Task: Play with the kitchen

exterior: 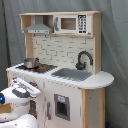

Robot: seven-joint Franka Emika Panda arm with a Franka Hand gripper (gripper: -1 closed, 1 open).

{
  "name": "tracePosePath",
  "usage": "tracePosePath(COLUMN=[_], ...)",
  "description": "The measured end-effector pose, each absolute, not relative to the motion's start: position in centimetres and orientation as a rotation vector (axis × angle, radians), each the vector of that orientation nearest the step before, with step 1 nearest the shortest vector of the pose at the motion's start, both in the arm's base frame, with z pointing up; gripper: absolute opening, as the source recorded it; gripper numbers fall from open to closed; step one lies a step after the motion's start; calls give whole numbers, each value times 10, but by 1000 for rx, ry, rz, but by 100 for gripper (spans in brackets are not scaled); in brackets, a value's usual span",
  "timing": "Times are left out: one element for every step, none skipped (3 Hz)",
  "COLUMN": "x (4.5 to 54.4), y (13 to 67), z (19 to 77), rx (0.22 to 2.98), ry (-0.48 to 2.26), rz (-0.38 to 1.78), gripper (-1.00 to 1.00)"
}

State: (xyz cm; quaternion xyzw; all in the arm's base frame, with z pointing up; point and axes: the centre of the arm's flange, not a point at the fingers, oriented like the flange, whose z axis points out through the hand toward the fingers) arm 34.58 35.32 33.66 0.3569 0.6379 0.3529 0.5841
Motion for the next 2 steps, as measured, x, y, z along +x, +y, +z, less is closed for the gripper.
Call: tracePosePath(x=[346,346], y=[354,354], z=[337,337], rx=[923,1006], ry=[1452,1414], rz=[908,985], gripper=[-100,-100])
